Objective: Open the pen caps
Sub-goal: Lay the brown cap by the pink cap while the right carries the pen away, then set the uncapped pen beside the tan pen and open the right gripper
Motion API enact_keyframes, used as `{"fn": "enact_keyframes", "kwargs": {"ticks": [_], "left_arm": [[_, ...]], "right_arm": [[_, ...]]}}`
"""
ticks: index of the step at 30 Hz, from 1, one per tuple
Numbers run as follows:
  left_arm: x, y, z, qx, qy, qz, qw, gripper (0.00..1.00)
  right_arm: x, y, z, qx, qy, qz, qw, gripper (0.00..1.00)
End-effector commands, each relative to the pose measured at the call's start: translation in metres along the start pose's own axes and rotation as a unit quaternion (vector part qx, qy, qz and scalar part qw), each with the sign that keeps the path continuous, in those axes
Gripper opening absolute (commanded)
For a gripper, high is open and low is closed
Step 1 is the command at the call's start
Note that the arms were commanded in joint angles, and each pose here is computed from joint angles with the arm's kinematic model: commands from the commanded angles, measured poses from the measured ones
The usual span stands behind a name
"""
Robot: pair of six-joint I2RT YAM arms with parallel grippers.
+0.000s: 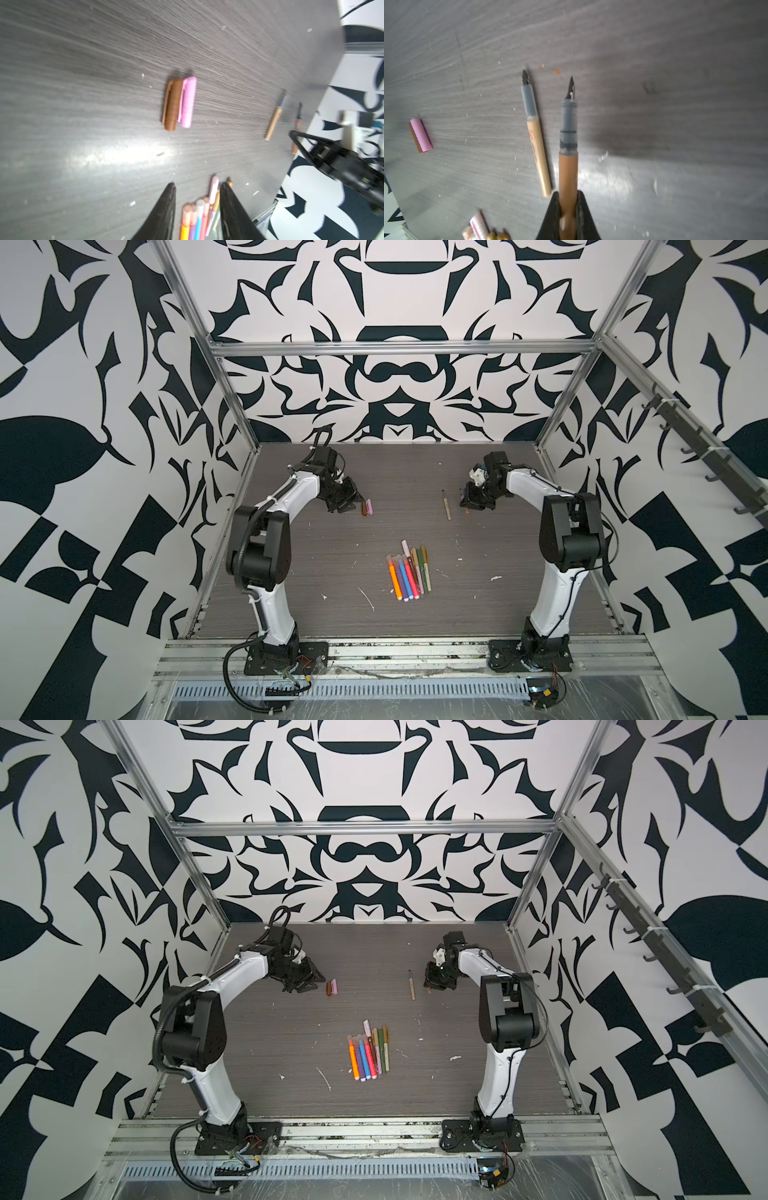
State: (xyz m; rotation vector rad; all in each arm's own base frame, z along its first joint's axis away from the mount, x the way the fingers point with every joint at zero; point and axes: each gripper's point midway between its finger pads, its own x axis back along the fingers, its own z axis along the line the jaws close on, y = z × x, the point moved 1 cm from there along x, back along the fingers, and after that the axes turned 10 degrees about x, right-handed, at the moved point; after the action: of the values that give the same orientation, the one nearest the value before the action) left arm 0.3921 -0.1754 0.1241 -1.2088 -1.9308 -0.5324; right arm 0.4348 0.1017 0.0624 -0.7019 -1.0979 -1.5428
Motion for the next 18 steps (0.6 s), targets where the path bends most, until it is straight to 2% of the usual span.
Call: {"fn": "enact_keyframes", "kwargs": {"ticks": [1,7,13,18], "left_arm": [[0.004,-0.005,-0.001,0.014,-0.020,-0.002,1.000,0.39],[0.008,-0.010,-0.002,0.013,-0.022,0.006,1.000,0.39],[0.008,-0.009,-0.006,0.008,-0.023,0.013,1.000,0.39],[0.008,-0.011,-0.006,0.002,-0.021,0.020,1.000,0.39]], "right_arm": [[0.000,0.017,0.009,0.034,0.023,-0.024,0.999,0.00],[-0.017,0.016,0.013,0.030,0.060,-0.016,0.998,0.00],[-0.032,0.011,0.009,0.004,0.067,0.008,0.998,0.00],[-0.034,0.004,0.007,0.004,0.066,0.020,0.998,0.11]]}}
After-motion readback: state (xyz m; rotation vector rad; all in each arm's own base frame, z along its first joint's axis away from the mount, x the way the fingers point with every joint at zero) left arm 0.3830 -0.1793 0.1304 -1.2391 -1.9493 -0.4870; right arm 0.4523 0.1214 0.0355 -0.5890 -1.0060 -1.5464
